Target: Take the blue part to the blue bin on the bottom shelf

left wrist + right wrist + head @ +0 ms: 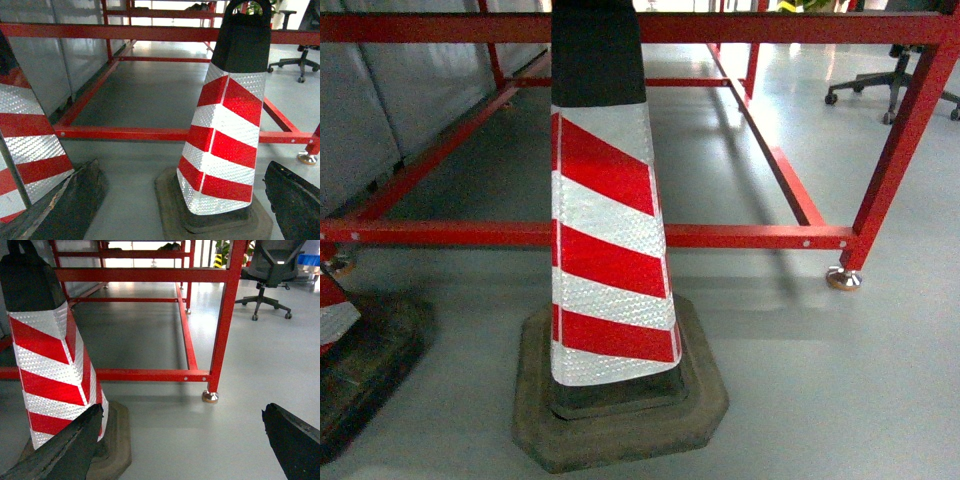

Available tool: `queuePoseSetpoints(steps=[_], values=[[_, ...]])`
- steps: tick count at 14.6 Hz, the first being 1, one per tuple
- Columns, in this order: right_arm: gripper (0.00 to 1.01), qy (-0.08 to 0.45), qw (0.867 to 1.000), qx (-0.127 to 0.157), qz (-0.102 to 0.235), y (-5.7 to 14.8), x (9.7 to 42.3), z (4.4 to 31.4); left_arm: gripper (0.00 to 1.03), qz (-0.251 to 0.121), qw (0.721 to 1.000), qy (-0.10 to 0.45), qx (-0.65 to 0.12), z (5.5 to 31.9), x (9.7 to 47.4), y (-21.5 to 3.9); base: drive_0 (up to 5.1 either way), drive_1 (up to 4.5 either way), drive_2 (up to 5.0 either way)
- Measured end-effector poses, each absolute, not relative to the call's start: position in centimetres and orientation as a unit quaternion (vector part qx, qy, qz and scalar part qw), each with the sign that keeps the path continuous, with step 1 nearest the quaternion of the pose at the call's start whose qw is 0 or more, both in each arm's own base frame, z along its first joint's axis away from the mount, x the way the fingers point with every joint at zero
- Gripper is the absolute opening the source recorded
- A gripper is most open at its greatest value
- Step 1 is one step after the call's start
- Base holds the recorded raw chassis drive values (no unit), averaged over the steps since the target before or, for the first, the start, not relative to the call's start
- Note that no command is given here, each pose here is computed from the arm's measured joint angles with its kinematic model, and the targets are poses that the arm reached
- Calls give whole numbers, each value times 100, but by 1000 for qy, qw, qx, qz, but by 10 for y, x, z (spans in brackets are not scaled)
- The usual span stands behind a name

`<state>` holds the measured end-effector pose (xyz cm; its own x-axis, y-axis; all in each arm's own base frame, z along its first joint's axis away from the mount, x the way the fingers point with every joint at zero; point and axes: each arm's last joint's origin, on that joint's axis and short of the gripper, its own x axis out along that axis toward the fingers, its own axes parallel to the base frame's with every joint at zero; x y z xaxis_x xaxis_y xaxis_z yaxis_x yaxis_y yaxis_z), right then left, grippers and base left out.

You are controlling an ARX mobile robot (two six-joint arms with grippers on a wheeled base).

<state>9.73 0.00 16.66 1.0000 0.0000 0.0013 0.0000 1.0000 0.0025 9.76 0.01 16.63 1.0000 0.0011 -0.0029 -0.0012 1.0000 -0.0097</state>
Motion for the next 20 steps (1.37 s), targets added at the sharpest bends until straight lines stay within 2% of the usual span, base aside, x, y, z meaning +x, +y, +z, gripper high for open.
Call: queuePoseSetpoints(steps=[20], values=[[98, 0, 1000, 1, 0, 0, 97, 167, 98, 0, 1000, 1, -2, 166, 98, 0, 0, 0, 0]])
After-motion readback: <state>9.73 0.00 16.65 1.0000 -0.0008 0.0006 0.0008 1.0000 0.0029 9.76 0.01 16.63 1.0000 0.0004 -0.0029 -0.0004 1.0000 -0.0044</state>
